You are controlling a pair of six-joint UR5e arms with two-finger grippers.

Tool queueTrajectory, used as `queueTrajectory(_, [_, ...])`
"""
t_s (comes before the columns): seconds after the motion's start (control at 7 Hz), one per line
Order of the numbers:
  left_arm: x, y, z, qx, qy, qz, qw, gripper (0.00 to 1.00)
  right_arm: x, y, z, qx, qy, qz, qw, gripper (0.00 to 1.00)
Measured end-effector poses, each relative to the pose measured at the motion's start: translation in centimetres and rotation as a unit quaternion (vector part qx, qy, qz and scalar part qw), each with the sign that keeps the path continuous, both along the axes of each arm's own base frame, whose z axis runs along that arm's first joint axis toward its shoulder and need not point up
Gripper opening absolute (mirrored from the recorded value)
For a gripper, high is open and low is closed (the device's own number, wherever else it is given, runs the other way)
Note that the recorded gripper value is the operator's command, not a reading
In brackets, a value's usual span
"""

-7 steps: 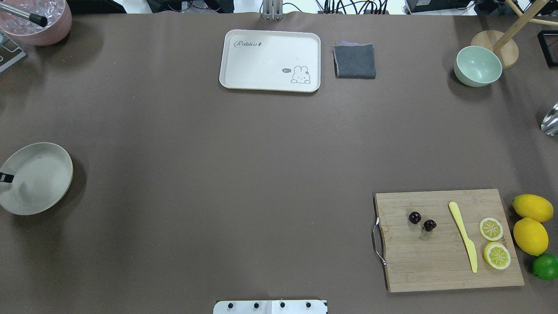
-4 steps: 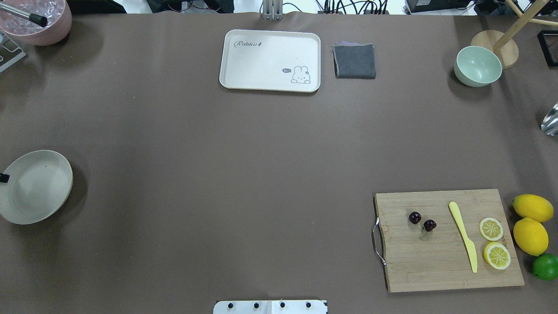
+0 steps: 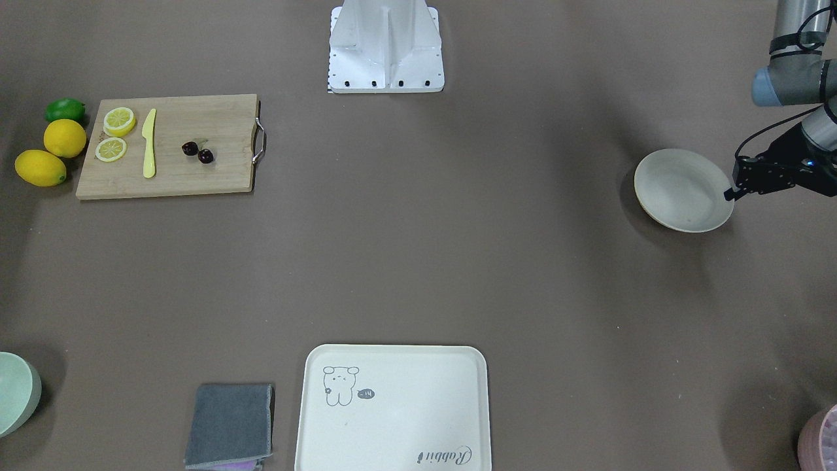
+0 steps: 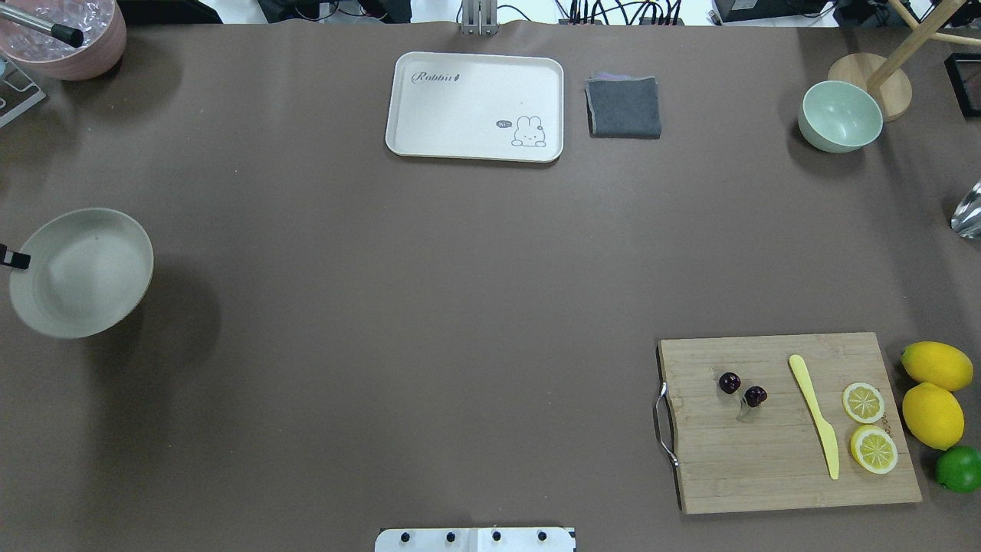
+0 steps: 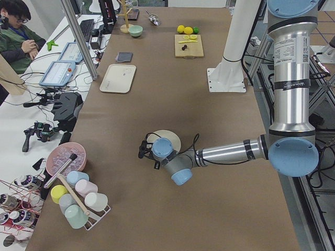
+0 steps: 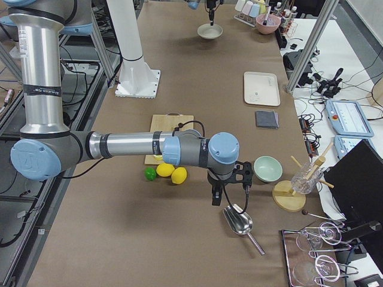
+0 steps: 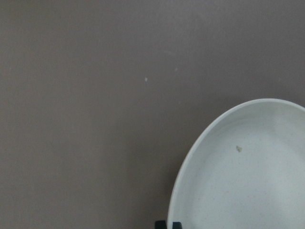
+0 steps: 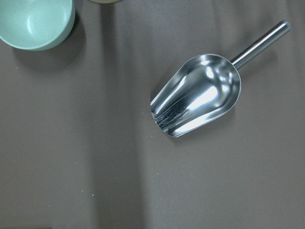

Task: Place red cherry on plate
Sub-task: 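Lift the white plate with the left gripper and carry it toward the table center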

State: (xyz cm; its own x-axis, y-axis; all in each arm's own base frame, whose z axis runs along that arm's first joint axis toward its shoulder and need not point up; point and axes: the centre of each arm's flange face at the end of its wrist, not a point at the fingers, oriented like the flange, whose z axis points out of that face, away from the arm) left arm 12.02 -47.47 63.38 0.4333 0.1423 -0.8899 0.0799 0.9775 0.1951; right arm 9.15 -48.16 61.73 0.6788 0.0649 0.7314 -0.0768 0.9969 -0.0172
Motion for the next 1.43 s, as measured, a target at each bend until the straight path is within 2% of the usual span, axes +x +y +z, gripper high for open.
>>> queueTrajectory(0.29, [1.2, -3.5, -8.4, -0.037, 0.037, -0.042, 0.9977, 0.0, 0.0, 0.1, -1.2, 0.013, 0.001, 0.0, 0.9999, 1.0])
queueTrajectory(0.57, [6.3, -5.0, -16.6, -0.067, 0.065, -0.068, 0.9933, 0.0, -0.6, -0.7, -3.9, 0.037, 0.001, -0.004, 0.9993, 1.0])
queueTrajectory(0.71, [9.7, -5.1, -20.9, -0.072, 0.066, -0.078, 0.9922, 0.0, -2.3, -1.8, -6.2, 0.05, -0.002, -0.011, 0.9987, 1.0])
queueTrajectory(1.0, [18.9, -2.8, -30.2, -0.088, 0.062, -0.104, 0.9887, 0.0, -7.7, -3.6, -12.5, 0.057, -0.013, -0.012, 0.9982, 1.0])
queueTrajectory(1.14, [24.9, -0.6, -33.6, -0.093, 0.052, -0.118, 0.9873, 0.0, -9.8, -4.2, -14.7, 0.056, -0.019, -0.013, 0.9981, 1.0])
queueTrajectory(1.43, [35.1, 6.0, -36.3, -0.088, 0.031, -0.137, 0.9862, 0.0, -12.0, -4.3, -17.6, 0.064, -0.026, -0.015, 0.9975, 1.0])
